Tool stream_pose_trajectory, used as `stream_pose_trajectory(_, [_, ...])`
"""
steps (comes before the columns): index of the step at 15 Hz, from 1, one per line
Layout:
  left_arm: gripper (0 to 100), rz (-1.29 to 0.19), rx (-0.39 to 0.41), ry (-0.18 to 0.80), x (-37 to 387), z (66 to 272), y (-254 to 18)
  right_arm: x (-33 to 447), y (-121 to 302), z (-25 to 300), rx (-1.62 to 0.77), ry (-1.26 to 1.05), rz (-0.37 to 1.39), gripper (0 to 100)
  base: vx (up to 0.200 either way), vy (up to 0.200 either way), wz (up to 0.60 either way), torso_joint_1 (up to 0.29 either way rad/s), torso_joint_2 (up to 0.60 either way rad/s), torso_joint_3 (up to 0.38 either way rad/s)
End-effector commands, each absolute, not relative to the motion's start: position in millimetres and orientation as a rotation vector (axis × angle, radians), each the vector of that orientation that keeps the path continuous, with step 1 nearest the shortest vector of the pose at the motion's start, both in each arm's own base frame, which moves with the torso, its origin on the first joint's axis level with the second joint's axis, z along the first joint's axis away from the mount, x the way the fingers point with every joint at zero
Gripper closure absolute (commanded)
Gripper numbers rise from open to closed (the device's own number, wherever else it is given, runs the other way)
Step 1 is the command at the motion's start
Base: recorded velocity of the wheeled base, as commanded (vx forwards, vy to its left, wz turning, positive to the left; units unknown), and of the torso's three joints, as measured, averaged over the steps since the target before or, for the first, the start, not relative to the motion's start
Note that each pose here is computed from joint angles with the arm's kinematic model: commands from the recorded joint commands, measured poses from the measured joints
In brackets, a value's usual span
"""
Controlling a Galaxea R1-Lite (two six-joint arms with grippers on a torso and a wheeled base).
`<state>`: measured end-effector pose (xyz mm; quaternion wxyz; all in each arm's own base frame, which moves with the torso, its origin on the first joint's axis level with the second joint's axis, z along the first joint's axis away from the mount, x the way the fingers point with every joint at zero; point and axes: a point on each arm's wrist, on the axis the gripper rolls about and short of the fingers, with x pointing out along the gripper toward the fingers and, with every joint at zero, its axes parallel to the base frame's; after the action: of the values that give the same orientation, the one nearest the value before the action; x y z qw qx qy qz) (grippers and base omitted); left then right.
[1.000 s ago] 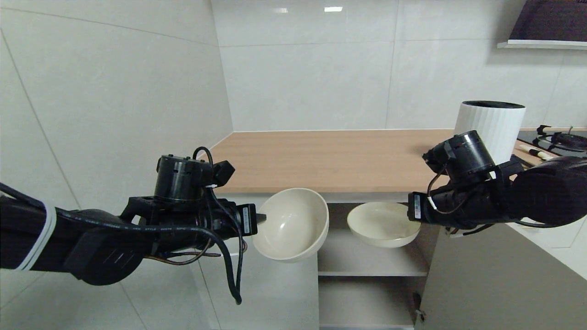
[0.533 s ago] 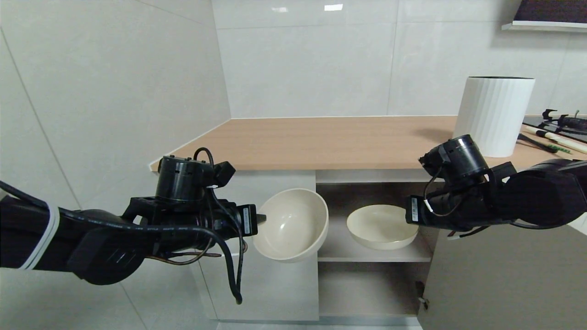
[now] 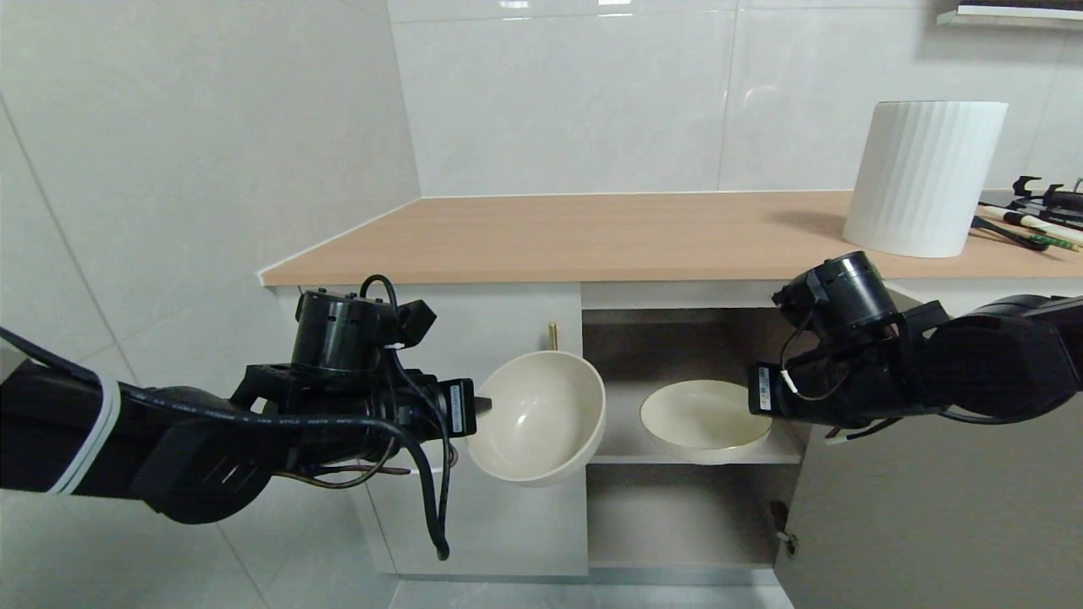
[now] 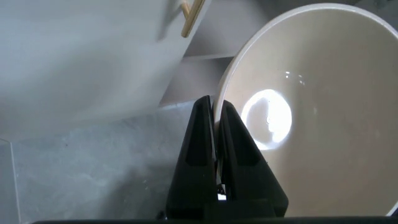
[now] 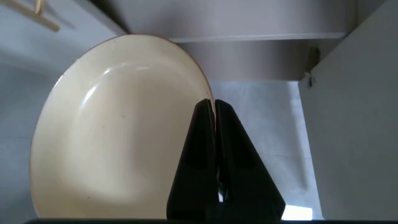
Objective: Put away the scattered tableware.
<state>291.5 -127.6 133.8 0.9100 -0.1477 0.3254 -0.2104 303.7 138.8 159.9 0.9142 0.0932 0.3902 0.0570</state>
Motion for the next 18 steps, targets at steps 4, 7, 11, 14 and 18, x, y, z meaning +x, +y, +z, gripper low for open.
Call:
stream_pose_trajectory(4, [100,-0.429,-0.304,0.67,292,134,-128,321,140,142,0.197,0.799,0.096,100,0.0,0.0,0.0,-0.055,0.07,0.057])
stream_pose_trajectory(7, [100,-0.428,-0.304,0.666,291,135,-127,348,143,108,0.196,0.779,0.084,100,0.0,0.0,0.0,-0.015,0.03,0.015])
stream_pose_trajectory(11, [100,-0.427,-0.304,0.669,291,134,-127,394,142,58,0.204,0.77,0.021,100,0.0,0.0,0.0,0.0,0.0,0.0])
stream_pose_trajectory(14, [100,-0.427,-0.304,0.671,292,133,-127,425,142,14,0.175,0.79,-0.063,100,0.0,0.0,0.0,0.0,0.0,0.0])
stream_pose_trajectory(18, [100,-0.427,-0.304,0.671,292,133,-127,455,138,-18,0.171,0.771,-0.122,100,0.0,0.0,0.0,0.0,0.0,0.0])
